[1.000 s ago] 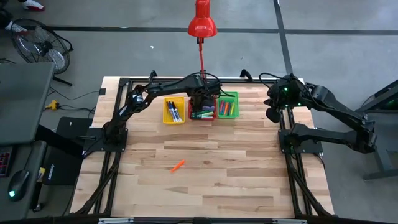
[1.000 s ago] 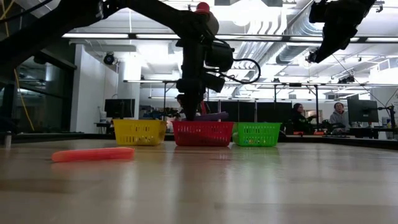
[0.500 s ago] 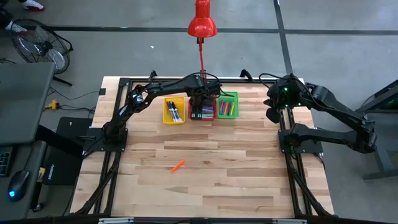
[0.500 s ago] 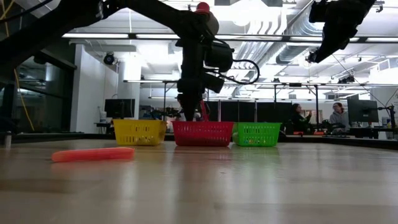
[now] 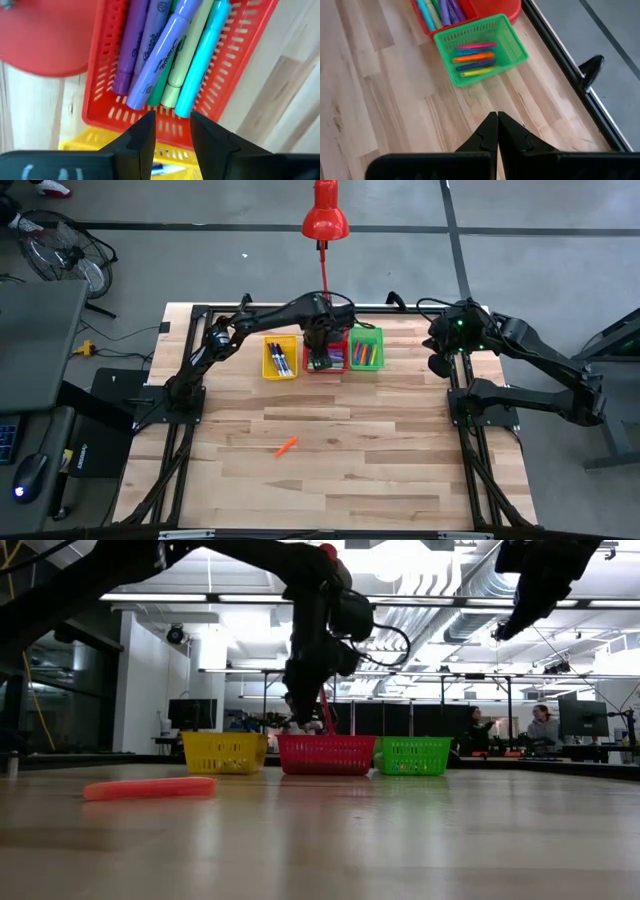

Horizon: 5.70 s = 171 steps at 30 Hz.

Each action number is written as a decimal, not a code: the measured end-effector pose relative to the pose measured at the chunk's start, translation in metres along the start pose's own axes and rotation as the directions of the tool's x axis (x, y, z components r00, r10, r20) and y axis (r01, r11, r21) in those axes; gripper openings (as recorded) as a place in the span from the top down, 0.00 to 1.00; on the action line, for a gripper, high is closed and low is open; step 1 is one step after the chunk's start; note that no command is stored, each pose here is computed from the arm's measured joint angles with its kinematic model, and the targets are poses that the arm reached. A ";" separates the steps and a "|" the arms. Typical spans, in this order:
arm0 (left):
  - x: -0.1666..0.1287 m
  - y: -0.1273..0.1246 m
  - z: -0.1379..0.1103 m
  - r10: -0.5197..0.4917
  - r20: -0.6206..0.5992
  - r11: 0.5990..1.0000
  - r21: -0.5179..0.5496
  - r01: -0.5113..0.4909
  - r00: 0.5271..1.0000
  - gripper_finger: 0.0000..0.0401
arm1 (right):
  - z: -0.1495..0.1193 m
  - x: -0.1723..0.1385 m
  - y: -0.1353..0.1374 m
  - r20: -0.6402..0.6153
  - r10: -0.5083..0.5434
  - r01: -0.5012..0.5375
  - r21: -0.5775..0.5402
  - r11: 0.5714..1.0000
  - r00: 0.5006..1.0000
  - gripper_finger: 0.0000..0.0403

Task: Pick & Place Markers
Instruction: Put the orange pen into the green bin

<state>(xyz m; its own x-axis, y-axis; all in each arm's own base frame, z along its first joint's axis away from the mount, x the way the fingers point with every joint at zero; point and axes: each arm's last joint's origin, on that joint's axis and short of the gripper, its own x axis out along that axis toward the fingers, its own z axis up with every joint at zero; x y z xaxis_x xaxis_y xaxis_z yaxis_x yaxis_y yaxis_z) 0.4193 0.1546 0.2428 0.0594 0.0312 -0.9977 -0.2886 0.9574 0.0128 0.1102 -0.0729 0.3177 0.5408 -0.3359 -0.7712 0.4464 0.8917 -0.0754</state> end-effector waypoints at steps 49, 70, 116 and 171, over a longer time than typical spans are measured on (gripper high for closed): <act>-0.039 -0.190 -0.177 -0.133 0.028 0.726 -0.678 0.117 0.991 0.71 | -0.011 -0.016 0.006 0.054 0.162 -0.150 -0.188 0.971 0.985 1.00; 0.042 -0.238 -0.157 -0.154 -0.122 0.784 -0.619 0.046 0.981 0.34 | -0.023 -0.031 0.012 0.090 0.269 -0.245 -0.217 0.945 0.959 1.00; 0.098 -0.252 -0.141 -0.156 -0.119 0.901 -0.424 0.091 0.981 0.71 | -0.037 -0.039 0.014 0.036 0.272 -0.262 -0.180 0.948 0.962 1.00; 0.000 -0.226 -0.052 0.033 0.372 0.930 -0.350 0.108 0.928 0.91 | -0.034 -0.039 0.014 0.064 0.276 -0.260 -0.192 0.946 0.959 1.00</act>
<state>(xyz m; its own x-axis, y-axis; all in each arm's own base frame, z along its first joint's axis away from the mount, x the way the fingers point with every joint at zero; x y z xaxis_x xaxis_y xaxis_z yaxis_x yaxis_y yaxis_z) 0.4350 -0.0766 0.2364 0.4013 0.1671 -0.9006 -0.5970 0.7934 -0.1188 0.0712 -0.0368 0.3246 0.6874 -0.0951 -0.7200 0.1453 0.9894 0.0080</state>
